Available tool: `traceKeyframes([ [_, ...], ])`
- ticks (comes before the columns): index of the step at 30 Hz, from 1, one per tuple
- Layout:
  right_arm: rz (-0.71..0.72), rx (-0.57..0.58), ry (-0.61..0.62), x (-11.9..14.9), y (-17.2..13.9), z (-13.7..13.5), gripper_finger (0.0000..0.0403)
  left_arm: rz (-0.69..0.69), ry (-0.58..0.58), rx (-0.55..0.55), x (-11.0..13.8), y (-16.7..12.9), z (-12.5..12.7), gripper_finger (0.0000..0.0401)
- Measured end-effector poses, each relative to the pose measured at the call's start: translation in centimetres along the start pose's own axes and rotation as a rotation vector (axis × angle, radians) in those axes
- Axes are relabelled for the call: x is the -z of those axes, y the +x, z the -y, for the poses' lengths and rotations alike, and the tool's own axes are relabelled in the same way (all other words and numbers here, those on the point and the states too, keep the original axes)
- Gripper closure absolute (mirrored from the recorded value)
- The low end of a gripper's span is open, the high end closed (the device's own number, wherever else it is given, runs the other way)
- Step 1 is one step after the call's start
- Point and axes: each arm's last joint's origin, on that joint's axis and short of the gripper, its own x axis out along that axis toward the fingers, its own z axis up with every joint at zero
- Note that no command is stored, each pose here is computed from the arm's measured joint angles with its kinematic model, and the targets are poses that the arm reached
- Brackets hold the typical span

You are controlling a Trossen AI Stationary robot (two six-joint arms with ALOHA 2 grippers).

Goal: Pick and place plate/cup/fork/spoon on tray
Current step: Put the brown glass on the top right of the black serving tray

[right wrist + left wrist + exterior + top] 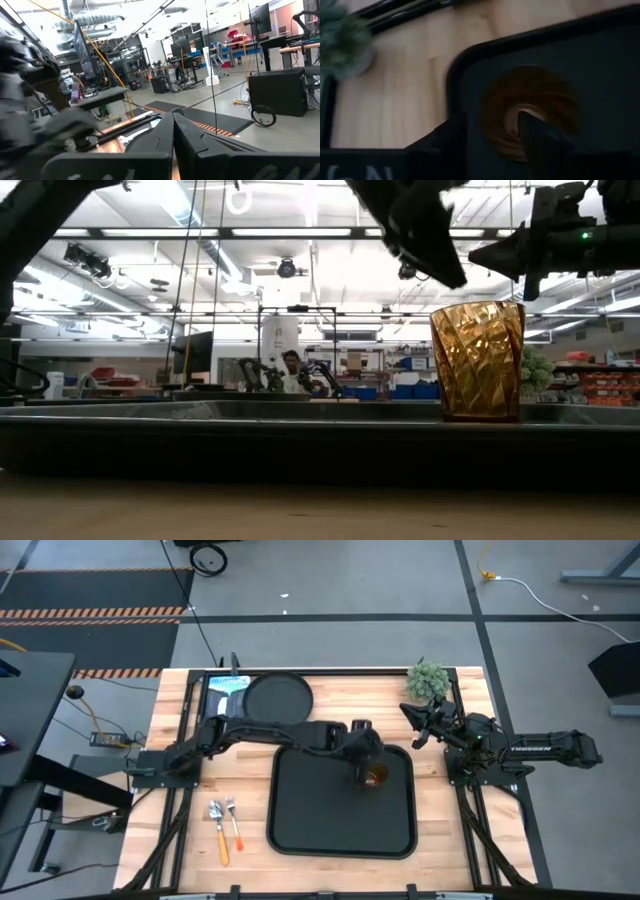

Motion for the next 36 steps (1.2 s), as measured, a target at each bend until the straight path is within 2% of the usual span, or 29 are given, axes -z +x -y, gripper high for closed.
traceKeyframes([
  [4, -0.015, 0.003, -0.005, 0.2, 0.0, 0.0, 0.0392, -0.045, 0.146, 0.058, -0.2, -1.1, 3.1, 0.0216],
  [6, -0.014, 0.003, -0.001, 0.1, 0.0, 0.0, 0.0392, -0.109, 0.226, 0.091, 0.2, -1.7, 4.5, 0.0216],
  [11, -0.020, 0.004, 0.010, 0.2, 0.0, 0.0, 0.0392, -0.183, 0.365, 0.051, 0.5, -2.6, 7.0, 0.0219],
  [13, -0.016, 0.003, 0.012, 0.2, 0.0, 0.0, 0.0392, -0.182, 0.430, 0.071, 0.5, -2.8, 8.0, 0.0224],
  [18, -0.015, 0.003, 0.019, 0.2, 0.0, 0.0, 0.0392, -0.226, 0.583, 0.186, 3.0, -0.8, 9.9, 0.0241],
  [22, -0.015, 0.003, 0.022, 0.2, 0.0, 0.0, 0.0392, -0.207, 0.596, 0.169, 5.0, 1.8, 10.1, 0.0253],
  [27, -0.015, 0.004, 0.023, 0.2, 0.0, 0.0, 0.0392, -0.106, 0.588, 0.126, 6.0, 3.7, 10.3, 0.0259],
  [30, -0.015, 0.004, 0.028, 0.2, 0.0, 0.0, 0.0392, -0.056, 0.570, 0.093, 6.1, 4.3, 10.1, 0.0259],
  [36, -0.012, 0.004, 0.033, 0.1, 0.0, 0.0, 0.0392, 0.013, 0.483, 0.024, 6.0, 5.2, 8.1, 0.0260],
])
